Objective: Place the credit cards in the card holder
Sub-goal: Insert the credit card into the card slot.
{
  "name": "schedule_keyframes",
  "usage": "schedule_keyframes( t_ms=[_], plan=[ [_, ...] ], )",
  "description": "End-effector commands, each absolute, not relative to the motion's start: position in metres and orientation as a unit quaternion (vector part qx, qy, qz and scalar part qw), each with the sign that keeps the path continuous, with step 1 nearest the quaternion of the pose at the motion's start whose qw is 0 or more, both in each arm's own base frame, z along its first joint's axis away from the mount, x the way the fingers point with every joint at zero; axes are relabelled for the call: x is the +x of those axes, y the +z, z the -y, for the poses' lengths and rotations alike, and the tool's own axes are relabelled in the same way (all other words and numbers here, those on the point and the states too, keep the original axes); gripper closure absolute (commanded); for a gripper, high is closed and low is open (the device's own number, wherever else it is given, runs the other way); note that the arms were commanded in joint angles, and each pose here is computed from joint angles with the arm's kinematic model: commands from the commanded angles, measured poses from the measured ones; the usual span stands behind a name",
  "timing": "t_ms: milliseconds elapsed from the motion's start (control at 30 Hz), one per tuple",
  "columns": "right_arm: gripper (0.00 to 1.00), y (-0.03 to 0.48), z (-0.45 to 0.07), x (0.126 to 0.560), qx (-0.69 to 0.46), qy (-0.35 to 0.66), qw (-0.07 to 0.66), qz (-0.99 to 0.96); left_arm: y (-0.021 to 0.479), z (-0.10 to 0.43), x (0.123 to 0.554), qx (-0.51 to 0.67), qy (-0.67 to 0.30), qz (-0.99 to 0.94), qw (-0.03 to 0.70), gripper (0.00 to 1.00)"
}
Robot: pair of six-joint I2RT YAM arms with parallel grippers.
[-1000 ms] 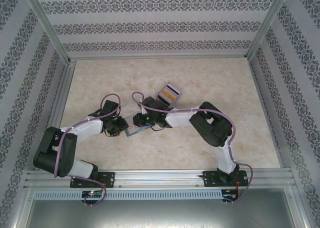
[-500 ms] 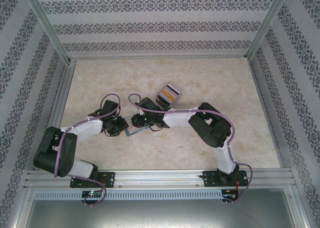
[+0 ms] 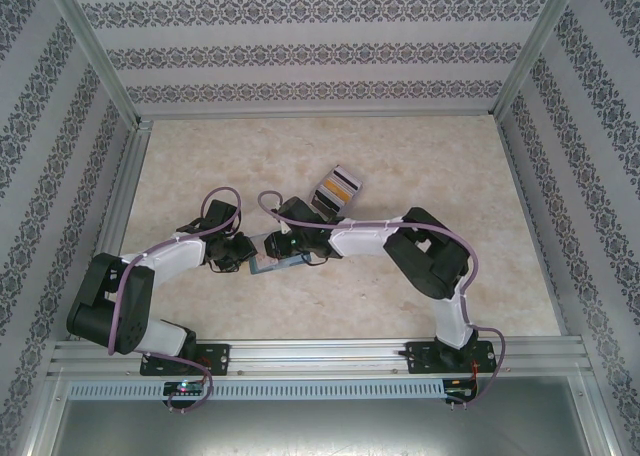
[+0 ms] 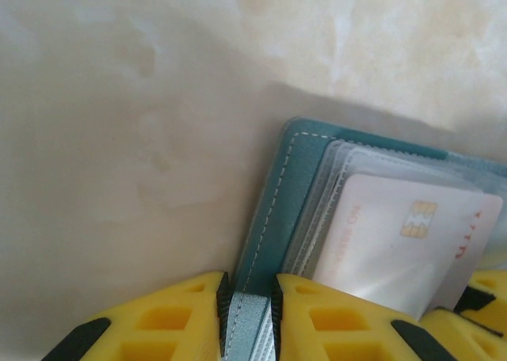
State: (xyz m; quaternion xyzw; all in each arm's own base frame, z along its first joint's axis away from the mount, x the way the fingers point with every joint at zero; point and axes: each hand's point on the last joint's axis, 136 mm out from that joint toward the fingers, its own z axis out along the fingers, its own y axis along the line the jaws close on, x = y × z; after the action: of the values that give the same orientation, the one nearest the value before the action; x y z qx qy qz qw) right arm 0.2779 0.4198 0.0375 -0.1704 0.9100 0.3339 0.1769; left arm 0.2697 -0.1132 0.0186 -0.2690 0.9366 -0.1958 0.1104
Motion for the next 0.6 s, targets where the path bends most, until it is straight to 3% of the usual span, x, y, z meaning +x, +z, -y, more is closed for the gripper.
schedule_keyframes(
  t_ms=[0, 567],
  plan=[
    [0.72, 0.056, -0.425, 0.264, -0.193, 0.352, 0.175, -0.899, 0.023, 0.106, 0.268, -0.272, -0.182, -0.938, 0.117, 0.75],
    [0.68, 0.082, -0.392, 0.275, -0.178, 0.352, 0.209, -0.895, 0.03, 0.104, 0.269, -0.272, -0.178, -0.937, 0.124, 0.75]
  ],
)
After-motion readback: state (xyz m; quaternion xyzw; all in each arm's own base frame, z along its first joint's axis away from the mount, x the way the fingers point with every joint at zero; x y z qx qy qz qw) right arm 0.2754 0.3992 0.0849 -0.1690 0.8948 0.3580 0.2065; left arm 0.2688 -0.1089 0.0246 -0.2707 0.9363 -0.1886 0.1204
